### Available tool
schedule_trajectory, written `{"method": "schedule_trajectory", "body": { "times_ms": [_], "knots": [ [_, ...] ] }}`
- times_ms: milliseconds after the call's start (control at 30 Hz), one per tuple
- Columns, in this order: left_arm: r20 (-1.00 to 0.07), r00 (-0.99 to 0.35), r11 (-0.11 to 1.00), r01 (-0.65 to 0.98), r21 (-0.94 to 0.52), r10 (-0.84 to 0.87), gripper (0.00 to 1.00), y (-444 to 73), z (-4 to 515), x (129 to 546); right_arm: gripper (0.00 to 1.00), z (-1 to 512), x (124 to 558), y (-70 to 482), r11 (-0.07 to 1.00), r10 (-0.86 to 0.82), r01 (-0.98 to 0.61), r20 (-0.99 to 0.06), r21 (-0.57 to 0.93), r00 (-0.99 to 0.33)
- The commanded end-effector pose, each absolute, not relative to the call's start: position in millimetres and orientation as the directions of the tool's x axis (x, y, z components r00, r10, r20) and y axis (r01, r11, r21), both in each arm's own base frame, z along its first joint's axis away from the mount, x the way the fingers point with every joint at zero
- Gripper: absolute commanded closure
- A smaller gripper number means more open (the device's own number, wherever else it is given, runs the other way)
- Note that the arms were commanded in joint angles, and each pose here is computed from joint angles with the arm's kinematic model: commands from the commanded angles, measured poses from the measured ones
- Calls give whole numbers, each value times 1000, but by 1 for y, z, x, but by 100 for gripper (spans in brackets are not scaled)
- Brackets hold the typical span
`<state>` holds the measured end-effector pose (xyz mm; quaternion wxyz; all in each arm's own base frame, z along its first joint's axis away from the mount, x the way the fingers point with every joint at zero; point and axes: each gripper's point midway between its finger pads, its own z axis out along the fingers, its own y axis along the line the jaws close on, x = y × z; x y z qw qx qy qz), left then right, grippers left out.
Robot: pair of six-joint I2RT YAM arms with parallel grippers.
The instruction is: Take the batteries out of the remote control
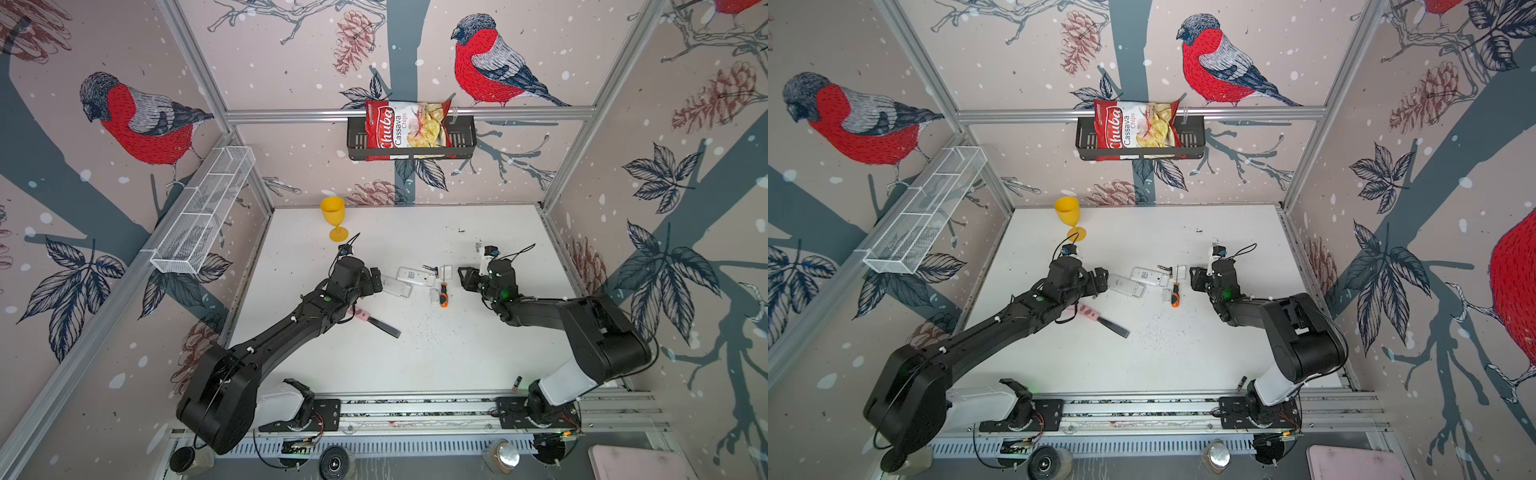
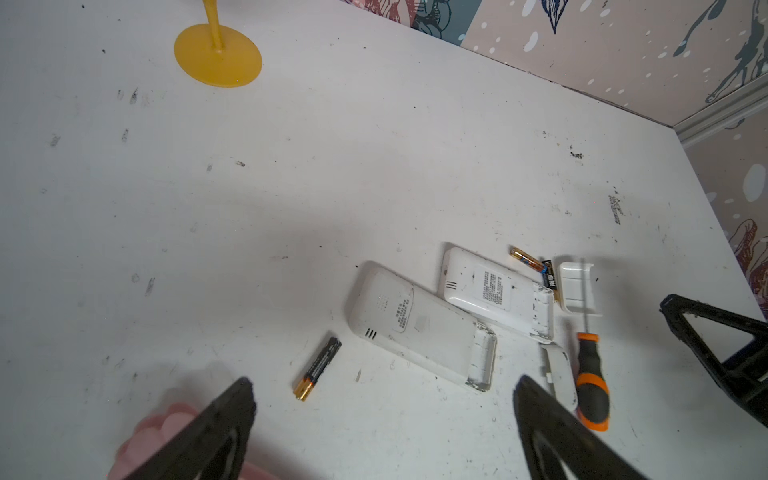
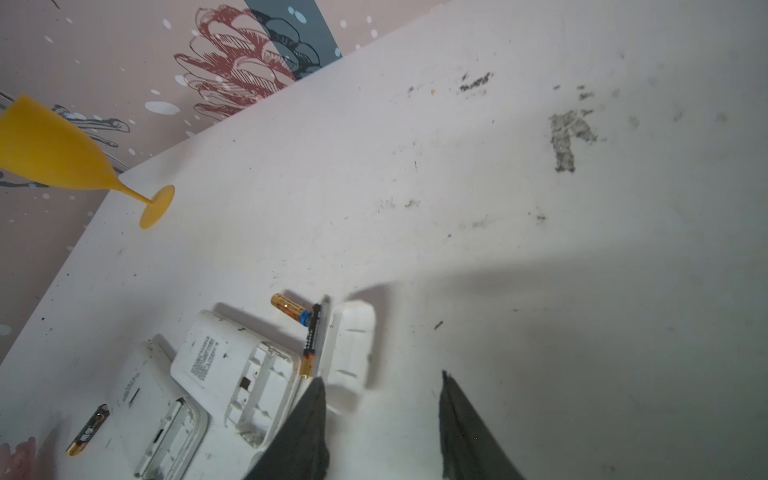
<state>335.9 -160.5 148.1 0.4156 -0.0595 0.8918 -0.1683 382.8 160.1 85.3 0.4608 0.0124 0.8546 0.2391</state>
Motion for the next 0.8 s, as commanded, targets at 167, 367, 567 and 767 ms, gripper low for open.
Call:
{"method": "schedule_trajectory", "body": {
  "times_ms": [167,367,567,767],
  "knots": [
    [-834,-483,944,43,-327,-266,4,-138,209,332,50,143,374,138,918,233,-198,-870,344,-434],
    [-911,-313,957,21,-288,-267,4,-110,256,324,27,165,353,104,941,261,-119,-902,318,-345],
    [-933,-191,953,-70,-296,-304,4,-78,261,313,0,167,332,57,975,222,45,-946,217,-237],
    [-959,-51,943,-204,-262,-277,4,-40,252,314,0,185,314,24,977,171,144,-981,157,-91]
  ]
}}
